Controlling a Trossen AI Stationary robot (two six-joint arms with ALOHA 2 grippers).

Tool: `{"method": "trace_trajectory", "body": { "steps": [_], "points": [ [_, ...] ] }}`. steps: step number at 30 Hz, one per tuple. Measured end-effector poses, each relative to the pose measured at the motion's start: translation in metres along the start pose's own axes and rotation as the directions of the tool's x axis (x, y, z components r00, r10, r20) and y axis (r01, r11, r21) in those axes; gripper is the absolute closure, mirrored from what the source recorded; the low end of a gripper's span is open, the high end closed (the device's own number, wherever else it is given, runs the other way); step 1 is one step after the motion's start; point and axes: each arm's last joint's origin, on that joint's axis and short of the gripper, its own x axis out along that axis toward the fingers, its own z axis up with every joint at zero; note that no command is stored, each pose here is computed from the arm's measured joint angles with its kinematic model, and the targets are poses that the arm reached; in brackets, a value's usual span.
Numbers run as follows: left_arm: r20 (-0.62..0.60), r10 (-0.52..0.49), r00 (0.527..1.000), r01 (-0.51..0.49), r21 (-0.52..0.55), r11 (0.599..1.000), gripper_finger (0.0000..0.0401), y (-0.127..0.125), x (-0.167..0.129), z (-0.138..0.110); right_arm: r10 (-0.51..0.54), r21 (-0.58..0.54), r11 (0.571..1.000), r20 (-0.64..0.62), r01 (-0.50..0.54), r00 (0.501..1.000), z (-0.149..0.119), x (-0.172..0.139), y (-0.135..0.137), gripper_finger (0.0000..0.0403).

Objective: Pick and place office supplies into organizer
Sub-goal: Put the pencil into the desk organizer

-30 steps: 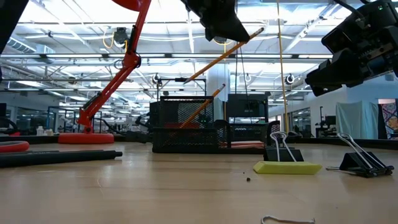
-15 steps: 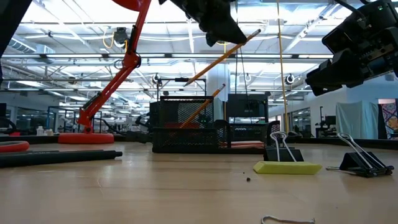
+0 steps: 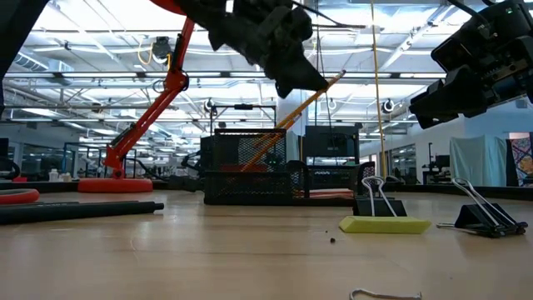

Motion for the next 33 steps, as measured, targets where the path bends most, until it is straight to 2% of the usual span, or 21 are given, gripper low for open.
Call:
{"method": "trace_trajectory", "body": {
  "steps": [7,14,17,26,33],
  "points": [
    [0.029,-0.027,0.999,0.027,0.016,1.000,0.0372,0.004,0.009,-0.023,0.000,0.004,1.000,0.000,0.000,1.000,0.000,0.000,0.000,0.0399],
    [0.036,-0.020,0.999,0.021,-0.014,1.000,0.0394,0.012,0.013,-0.048,0.000,0.004,1.000,-0.001,0.000,1.000,0.000,0.000,0.000,0.0399],
    [0.078,-0.035,0.996,0.037,-0.024,0.999,0.0399,0.014,0.013,-0.053,0.000,0.004,1.000,-0.001,0.000,1.000,0.000,0.000,0.000,0.0399],
    [0.164,-0.026,0.986,0.024,0.014,1.000,0.0396,0.008,-0.010,-0.033,-0.001,0.015,1.000,-0.001,0.001,1.000,0.000,0.000,0.000,0.0399],
    [0.183,0.019,0.983,-0.028,0.045,0.999,0.0389,-0.011,-0.039,-0.014,-0.001,0.015,1.000,-0.003,0.001,1.000,0.000,0.000,0.000,0.0399]
  ]
}}
